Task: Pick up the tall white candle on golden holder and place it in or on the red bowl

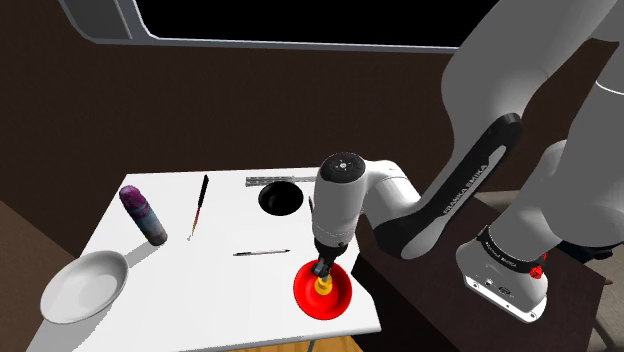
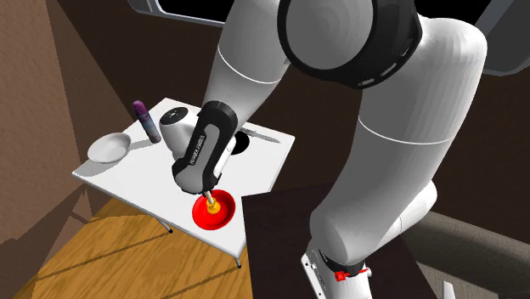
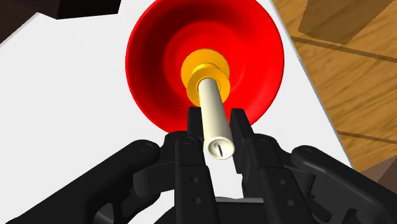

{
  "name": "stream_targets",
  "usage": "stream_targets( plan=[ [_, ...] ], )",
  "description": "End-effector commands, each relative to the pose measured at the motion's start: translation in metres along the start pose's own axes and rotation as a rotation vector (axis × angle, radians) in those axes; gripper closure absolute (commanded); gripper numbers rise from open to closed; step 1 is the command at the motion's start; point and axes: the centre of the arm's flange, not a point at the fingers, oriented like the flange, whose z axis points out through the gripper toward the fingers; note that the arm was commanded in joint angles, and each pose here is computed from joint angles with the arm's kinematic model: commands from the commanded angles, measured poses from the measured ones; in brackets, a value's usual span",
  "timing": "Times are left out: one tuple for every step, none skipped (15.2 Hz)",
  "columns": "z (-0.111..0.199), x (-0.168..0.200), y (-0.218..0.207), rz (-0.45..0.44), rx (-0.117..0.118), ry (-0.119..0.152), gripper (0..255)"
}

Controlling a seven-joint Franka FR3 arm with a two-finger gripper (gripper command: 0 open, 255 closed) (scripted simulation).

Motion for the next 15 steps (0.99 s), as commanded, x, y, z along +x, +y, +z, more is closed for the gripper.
stream_targets(
  plan=[
    [0.0, 0.0, 0.0, 0.0, 0.0, 0.0, 255],
    [0.0, 0.0, 0.0, 0.0, 0.0, 0.0, 255],
    [0.0, 0.0, 0.0, 0.0, 0.0, 0.0, 255],
    [0.0, 0.0, 0.0, 0.0, 0.0, 0.0, 0],
    [0.0, 0.0, 0.0, 0.0, 0.0, 0.0, 0],
    [0.0, 0.0, 0.0, 0.0, 0.0, 0.0, 0],
    [0.0, 0.0, 0.0, 0.0, 0.0, 0.0, 0],
    [0.0, 0.0, 0.0, 0.0, 0.0, 0.0, 0],
    [0.0, 0.0, 0.0, 0.0, 0.0, 0.0, 0],
    [-0.013, 0.0, 0.0, 0.0, 0.0, 0.0, 0],
    [-0.026, 0.0, 0.0, 0.0, 0.0, 0.0, 0],
    [-0.039, 0.0, 0.0, 0.0, 0.0, 0.0, 0],
    [-0.05, 0.0, 0.0, 0.0, 0.0, 0.0, 0],
    [-0.05, 0.0, 0.0, 0.0, 0.0, 0.0, 0],
    [-0.05, 0.0, 0.0, 0.0, 0.0, 0.0, 0]
  ],
)
